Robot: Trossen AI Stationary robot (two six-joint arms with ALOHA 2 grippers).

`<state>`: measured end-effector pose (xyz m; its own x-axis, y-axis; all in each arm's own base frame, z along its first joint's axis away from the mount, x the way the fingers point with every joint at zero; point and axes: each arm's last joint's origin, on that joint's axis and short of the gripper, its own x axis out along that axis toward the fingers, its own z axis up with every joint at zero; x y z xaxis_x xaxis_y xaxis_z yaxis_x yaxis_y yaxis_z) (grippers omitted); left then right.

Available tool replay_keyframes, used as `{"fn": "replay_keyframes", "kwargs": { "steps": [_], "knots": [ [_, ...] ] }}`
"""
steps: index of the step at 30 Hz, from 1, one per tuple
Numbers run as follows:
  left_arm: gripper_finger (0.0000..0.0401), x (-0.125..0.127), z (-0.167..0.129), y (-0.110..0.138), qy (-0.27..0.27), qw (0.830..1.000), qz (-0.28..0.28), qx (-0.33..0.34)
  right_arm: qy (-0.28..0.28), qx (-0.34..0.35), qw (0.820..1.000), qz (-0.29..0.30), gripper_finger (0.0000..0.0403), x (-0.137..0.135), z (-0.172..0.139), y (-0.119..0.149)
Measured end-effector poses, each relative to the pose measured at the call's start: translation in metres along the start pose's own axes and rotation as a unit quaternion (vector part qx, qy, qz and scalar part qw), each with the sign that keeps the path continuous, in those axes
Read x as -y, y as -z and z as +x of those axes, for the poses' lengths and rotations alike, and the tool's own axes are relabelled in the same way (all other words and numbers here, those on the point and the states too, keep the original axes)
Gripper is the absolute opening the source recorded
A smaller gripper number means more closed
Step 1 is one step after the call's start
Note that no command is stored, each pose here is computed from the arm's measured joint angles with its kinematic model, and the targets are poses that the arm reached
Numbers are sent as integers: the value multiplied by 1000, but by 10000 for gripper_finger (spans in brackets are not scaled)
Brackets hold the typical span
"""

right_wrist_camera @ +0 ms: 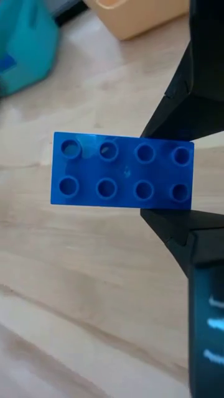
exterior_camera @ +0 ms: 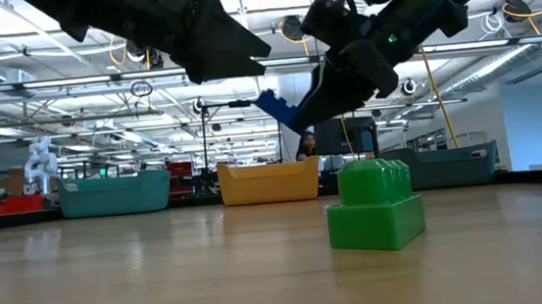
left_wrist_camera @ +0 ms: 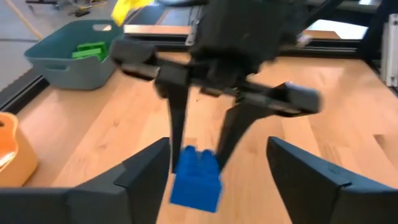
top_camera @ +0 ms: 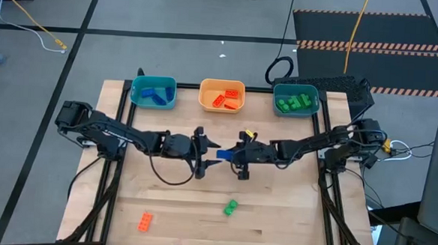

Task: Sort & place blocks by color
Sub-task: Put the blue game piece into the blue bin

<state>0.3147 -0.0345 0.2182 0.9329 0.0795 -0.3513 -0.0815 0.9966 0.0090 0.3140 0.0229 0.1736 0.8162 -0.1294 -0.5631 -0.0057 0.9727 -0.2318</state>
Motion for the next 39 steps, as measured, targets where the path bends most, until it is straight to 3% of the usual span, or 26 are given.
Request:
{"fn": "replay_keyframes", "kwargs": {
  "steps": [9,39],
  "knots": [
    [312,-3,0,6,-28,999,-6,-32,-4,88,996,-3,139,4,-9,-20],
    [312,4,0,4,-25,999,-14,-15,-14,74,997,7,139,3,-11,-18]
  ]
}}
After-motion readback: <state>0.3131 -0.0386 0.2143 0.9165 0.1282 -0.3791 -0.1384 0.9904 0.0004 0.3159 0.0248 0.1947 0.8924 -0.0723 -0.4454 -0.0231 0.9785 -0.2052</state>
